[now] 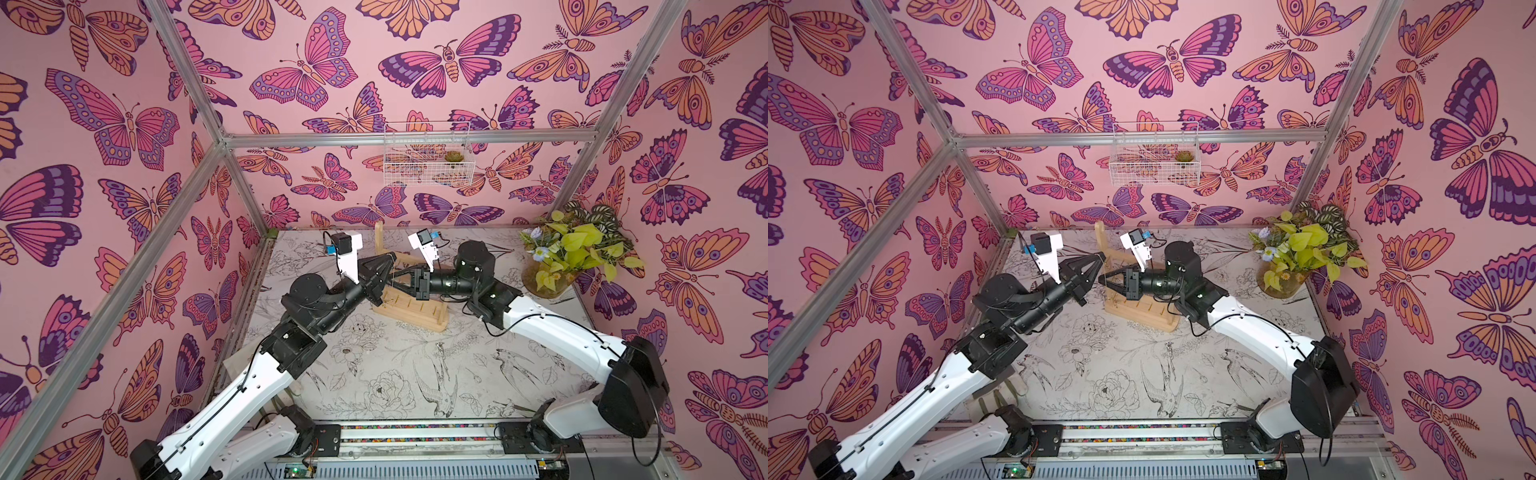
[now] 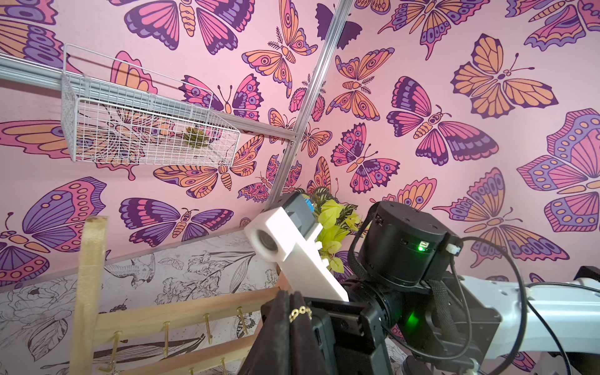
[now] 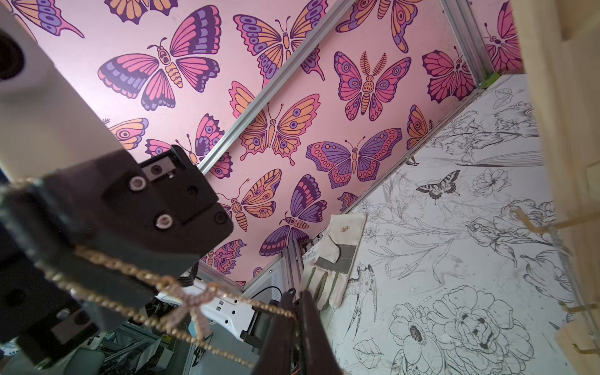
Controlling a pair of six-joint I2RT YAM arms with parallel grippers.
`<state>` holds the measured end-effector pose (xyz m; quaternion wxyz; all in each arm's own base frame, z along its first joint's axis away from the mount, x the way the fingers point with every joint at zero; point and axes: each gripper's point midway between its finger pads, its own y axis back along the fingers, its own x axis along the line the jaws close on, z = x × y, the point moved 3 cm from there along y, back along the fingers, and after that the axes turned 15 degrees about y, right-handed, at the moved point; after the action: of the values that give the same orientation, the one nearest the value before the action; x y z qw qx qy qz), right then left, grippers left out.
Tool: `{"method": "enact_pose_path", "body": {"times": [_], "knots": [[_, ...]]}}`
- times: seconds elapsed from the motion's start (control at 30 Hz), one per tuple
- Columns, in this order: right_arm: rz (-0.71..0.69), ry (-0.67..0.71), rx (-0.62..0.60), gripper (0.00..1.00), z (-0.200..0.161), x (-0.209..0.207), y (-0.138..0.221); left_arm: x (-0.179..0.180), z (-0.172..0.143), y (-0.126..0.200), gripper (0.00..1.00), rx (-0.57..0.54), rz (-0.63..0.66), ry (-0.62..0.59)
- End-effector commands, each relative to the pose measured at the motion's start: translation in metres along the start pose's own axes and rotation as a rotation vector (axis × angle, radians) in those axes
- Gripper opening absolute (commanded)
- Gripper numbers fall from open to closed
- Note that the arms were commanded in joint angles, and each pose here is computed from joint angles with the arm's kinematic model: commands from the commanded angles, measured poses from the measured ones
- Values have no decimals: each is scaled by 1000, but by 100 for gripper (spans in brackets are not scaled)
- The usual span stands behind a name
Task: Hang the necklace on the jewelry display stand
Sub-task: Hang the necklace on the stand.
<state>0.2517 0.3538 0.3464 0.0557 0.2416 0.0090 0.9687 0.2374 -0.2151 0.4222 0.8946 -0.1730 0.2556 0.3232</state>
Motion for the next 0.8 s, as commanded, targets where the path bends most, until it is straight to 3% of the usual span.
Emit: {"method": "enact_pose_path", "body": {"times": [0.0, 0.3, 0.77], "knots": [[-28, 19, -19, 1, 1, 0, 0, -8, 11, 5, 0, -45, -22, -8], [-377, 101, -67, 0, 5, -17, 44, 11, -8, 3, 0, -6, 39, 25], [-586, 159, -11, 0, -4, -34, 48, 54, -42, -17, 0, 49, 161, 11]]}}
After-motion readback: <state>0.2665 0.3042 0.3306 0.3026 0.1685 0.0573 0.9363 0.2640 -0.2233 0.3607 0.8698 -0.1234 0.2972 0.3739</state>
